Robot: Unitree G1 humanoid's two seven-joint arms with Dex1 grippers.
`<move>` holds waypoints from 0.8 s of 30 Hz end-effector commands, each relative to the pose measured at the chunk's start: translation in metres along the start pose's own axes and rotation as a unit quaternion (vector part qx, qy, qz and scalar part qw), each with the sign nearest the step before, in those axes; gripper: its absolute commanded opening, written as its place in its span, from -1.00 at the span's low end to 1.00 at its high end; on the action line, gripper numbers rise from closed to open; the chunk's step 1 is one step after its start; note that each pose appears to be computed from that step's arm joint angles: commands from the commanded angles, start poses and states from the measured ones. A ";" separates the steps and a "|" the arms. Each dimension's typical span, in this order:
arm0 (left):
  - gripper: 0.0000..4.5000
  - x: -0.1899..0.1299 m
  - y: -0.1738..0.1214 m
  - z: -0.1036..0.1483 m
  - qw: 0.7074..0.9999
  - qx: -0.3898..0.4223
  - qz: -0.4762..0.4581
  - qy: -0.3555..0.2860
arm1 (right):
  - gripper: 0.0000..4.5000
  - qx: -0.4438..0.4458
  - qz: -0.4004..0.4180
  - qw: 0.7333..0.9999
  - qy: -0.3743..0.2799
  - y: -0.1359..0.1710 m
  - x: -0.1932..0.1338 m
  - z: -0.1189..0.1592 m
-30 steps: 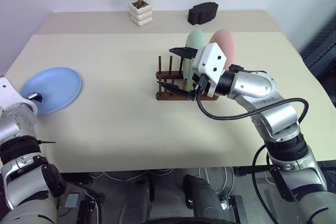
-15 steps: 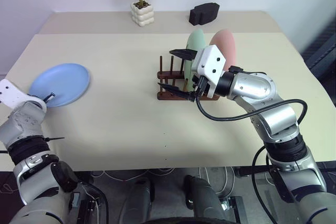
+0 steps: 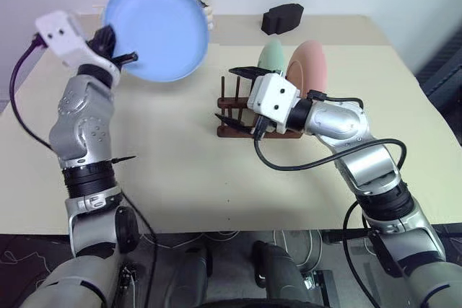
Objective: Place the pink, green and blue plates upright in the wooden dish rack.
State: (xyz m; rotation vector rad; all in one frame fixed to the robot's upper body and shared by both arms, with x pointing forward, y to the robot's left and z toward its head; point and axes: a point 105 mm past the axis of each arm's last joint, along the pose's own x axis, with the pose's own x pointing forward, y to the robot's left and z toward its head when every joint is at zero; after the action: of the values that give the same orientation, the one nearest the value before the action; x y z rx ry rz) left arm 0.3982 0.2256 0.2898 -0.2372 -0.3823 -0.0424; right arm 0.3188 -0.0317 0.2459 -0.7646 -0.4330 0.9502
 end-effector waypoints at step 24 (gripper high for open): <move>-1.00 -0.016 -0.080 0.054 0.981 0.064 -0.173 -0.060 | 0.35 -0.223 -0.037 0.974 0.010 -0.014 0.037 -0.006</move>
State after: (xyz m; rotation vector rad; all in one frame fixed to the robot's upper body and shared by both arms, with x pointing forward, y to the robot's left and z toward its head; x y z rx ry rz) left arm 0.3698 0.1587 0.3263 -0.0496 -0.4523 -0.3425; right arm 0.3535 -0.0116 0.2319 -1.1481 -0.5791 0.8160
